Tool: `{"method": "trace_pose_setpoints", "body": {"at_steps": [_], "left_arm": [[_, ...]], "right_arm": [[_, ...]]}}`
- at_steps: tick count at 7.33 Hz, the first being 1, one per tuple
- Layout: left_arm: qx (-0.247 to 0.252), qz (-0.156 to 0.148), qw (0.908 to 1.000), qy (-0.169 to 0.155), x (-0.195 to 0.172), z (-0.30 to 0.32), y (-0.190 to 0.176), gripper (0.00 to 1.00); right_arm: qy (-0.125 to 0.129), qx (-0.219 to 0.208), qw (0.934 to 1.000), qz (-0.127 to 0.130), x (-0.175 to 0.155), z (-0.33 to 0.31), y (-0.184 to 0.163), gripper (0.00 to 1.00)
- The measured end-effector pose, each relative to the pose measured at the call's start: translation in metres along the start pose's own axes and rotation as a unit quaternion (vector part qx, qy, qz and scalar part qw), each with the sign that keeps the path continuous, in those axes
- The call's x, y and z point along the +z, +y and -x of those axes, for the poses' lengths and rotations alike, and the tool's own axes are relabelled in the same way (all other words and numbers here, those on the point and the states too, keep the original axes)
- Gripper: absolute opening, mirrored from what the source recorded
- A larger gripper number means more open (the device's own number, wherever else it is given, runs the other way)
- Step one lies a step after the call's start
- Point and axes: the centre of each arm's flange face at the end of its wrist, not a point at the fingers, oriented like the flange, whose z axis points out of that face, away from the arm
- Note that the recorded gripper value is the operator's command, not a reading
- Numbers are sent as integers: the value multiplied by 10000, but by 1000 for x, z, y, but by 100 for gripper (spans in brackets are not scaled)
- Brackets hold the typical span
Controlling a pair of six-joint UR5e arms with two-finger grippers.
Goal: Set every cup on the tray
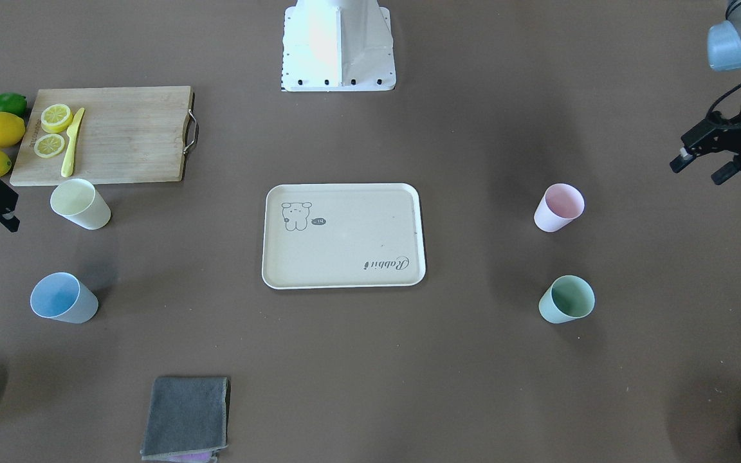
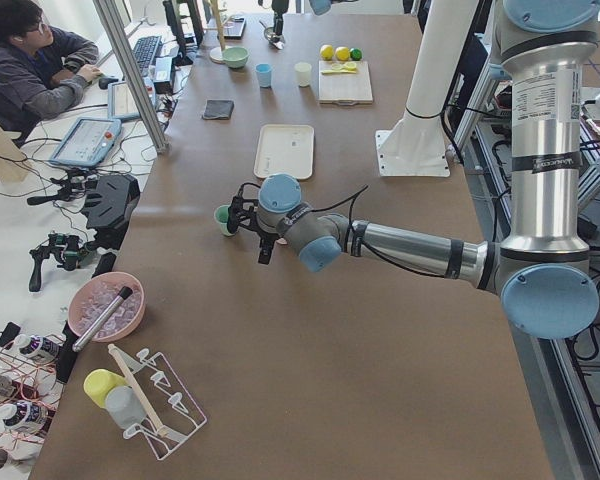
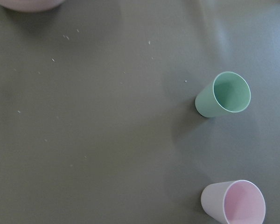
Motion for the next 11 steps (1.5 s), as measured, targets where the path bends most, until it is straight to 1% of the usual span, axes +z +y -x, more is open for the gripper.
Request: {"method": "trace_pose_setpoints", "body": {"at_steps": [1, 2, 3, 4, 5, 6, 8, 9, 11], "left_arm": [[-49, 54, 9999, -94, 30, -24, 8, 97], [-83, 80, 9998, -163, 59, -49, 15, 93], [-112, 89, 9997, -201, 84, -72, 19, 77], [-127, 106, 9996, -224, 103, -87, 21, 46], [-128, 127, 9995, -278, 119, -92, 20, 19], [-113, 146, 9992, -355, 131, -92, 21, 0], [-72, 171, 9990, -412, 142, -94, 25, 0], [-39, 157, 9992, -376, 141, -100, 25, 0], [31, 88, 9998, -191, 135, -132, 12, 0]], "right_arm": [[52, 41, 10000, -24, 5, 11, 1, 100], [101, 37, 9999, -52, 8, 16, 1, 100], [124, 29, 9999, -73, 9, 18, 1, 100], [134, 26, 9999, -82, 9, 19, 1, 100], [139, 26, 9999, -83, 9, 19, 1, 100], [140, 24, 9999, -83, 9, 19, 0, 100], [140, 25, 9999, -85, 9, 19, 0, 100], [138, 25, 9999, -89, 9, 19, 0, 100], [138, 26, 9999, -90, 9, 19, 0, 100]]}}
